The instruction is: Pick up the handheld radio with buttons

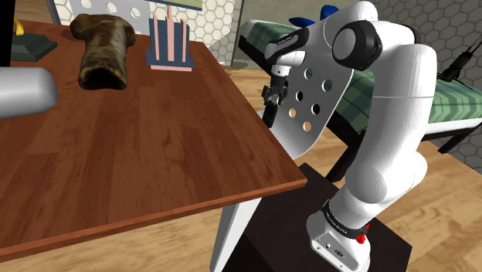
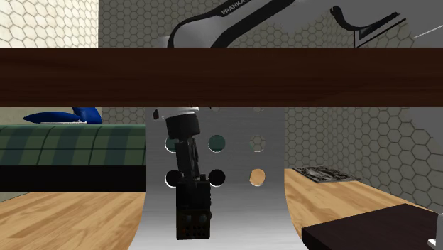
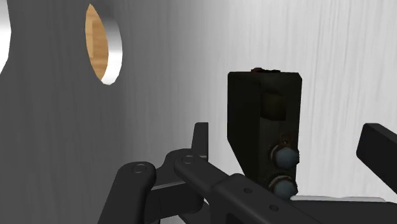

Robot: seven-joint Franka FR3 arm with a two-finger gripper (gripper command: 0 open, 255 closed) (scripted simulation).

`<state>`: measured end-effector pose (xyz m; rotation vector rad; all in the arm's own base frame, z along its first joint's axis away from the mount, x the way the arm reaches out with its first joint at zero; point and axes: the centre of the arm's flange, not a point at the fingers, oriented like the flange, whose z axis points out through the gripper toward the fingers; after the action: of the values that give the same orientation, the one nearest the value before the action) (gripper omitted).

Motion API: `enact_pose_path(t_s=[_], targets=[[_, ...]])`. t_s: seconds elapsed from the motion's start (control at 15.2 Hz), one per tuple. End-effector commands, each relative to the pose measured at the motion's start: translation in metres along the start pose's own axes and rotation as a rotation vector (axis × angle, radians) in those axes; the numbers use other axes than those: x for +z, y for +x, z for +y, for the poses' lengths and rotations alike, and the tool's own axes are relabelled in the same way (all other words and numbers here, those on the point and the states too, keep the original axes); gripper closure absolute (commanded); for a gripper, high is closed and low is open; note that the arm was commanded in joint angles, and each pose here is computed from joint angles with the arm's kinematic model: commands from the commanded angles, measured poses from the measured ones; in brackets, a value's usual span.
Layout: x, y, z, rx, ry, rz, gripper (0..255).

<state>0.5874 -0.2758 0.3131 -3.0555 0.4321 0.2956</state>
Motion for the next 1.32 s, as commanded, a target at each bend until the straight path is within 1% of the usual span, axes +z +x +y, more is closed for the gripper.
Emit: enact_pose_path(t_s=[0.0,0.2,0.26,0.79,0.86,1.25], targets=[[0.011,0.001,0.003,0.004,0.000,-0.003,0],[0.019,0.003,0.003,0.004,0.000,-0.003,0],[0.020,0.002,0.003,0.004,0.000,-0.003,255],[0.019,0.002,0.007,0.004,0.000,-0.003,255],[0.019,0.003,0.003,0.004,0.000,-0.003,255],[-0.012,-0.003,0.003,0.004,0.000,-0.003,255]])
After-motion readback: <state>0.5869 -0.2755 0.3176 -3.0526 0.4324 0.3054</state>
